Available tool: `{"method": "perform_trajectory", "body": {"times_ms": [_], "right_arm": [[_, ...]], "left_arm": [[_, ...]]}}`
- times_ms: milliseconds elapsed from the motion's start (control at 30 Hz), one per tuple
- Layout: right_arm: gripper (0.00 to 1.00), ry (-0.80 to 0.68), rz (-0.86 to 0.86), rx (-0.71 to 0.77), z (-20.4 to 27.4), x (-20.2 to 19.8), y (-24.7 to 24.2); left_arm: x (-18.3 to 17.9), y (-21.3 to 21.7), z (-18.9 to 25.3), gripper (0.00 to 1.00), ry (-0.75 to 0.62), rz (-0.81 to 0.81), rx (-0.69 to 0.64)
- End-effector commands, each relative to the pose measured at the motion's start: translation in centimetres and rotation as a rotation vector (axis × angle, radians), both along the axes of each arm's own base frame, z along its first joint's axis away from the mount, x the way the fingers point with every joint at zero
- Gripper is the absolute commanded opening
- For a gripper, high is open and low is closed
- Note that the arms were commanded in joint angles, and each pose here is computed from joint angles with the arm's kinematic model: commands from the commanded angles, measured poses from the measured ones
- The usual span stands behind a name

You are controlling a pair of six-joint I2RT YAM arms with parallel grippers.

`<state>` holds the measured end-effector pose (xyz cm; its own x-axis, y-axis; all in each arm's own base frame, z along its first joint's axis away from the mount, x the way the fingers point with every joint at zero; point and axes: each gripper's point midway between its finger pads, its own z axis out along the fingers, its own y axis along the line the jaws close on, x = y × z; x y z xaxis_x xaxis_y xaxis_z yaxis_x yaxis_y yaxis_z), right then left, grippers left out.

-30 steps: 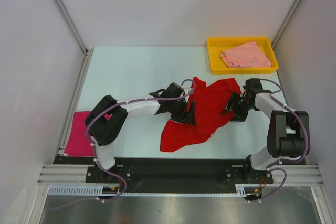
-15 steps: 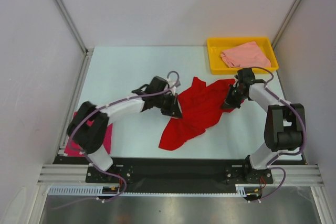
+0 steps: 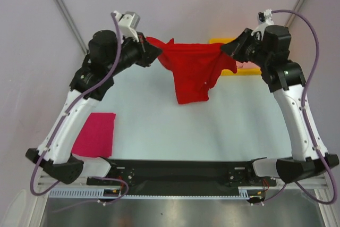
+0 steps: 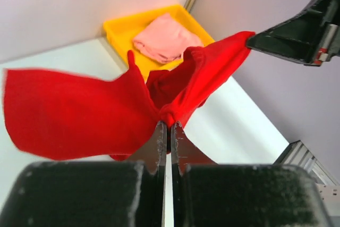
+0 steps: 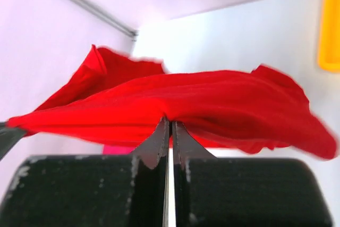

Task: Fold and stack the t-shirts
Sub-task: Flatten the tshirt out

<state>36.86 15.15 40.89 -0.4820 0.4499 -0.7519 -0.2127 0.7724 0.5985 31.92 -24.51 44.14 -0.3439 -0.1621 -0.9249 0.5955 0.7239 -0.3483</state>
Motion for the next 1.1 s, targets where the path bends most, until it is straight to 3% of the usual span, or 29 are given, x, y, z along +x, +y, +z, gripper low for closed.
{"method": "perform_trajectory", "body": {"times_ms": [0, 33, 100, 133, 200, 267, 300, 333, 367, 400, 433, 467, 567, 733, 900, 1067], "right_arm": [[0.00, 0.003, -0.001, 0.030, 1.1, -2.9, -0.3], [0.00, 0.086, 0.023, 0.014, -2.5, -3.7, 0.3], [0.00, 0.123, 0.056, 0.035, -4.2, -7.0, 0.7], [0.00, 0.172, 0.074, 0.035, -6.3, -8.5, 0.9], [0.00, 0.350, 0.091, 0.026, -12.9, -12.1, 1.5], [0.06, 0.431, 0.090, 0.029, -15.6, -17.1, 0.6], [0.15, 0.543, 0.068, 0.033, -19.5, -19.4, 0.0], [0.25, 0.567, 0.073, 0.048, -20.4, -22.1, -0.7], [0.40, 0.594, 0.062, 0.046, -21.6, -23.4, -1.2], [0.46, 0.619, 0.034, 0.033, -23.0, -24.2, -1.9], [0.53, 0.598, 0.020, 0.036, -23.0, -24.7, -2.4], [0.65, 0.579, -0.008, 0.025, -22.9, -24.2, -2.8], [0.77, 0.535, -0.023, -0.013, -22.3, -21.6, -2.6], [0.79, 0.532, -0.032, -0.154, -22.8, -15.1, -3.4], [0.82, 0.637, 0.015, -0.084, -25.5, -10.9, -4.0], [0.84, 0.721, 0.038, -0.134, -28.8, -8.5, -4.3]], "left_arm": [[-2.8, 3.4, 2.1, 0.01, -0.064, 0.061, 0.035], [-3.1, 3.7, 0.2, 0.00, -0.030, 0.067, 0.054], [-5.9, 5.2, 0.0, 0.00, -0.039, 0.071, 0.021], [-6.6, 5.4, -3.6, 0.00, 0.027, 0.068, 0.045], [-9.8, 6.8, -5.1, 0.00, 0.048, 0.070, -0.008], [-11.6, 7.1, -11.6, 0.04, 0.206, 0.068, 0.001], [-13.4, 7.7, -14.3, 0.34, 0.249, 0.059, 0.000], [-14.2, 7.9, -15.7, 0.49, 0.287, 0.060, -0.003], [-15.2, 8.5, -17.2, 0.57, 0.343, 0.083, -0.013], [-15.8, 8.8, -18.8, 0.73, 0.371, 0.090, -0.005], [-16.4, 9.4, -18.5, 0.81, 0.347, 0.096, -0.024], [-16.4, 9.8, -18.8, 0.84, 0.347, 0.117, -0.017], [-15.2, 9.8, -18.6, 0.85, 0.327, 0.138, 0.009], [-11.4, 7.0, -19.8, 0.80, 0.394, 0.085, 0.120], [-6.8, 3.9, -25.5, 0.81, 0.506, 0.006, 0.275], [-2.6, 5.7, -31.6, 0.82, 0.606, 0.091, 0.462]]}}
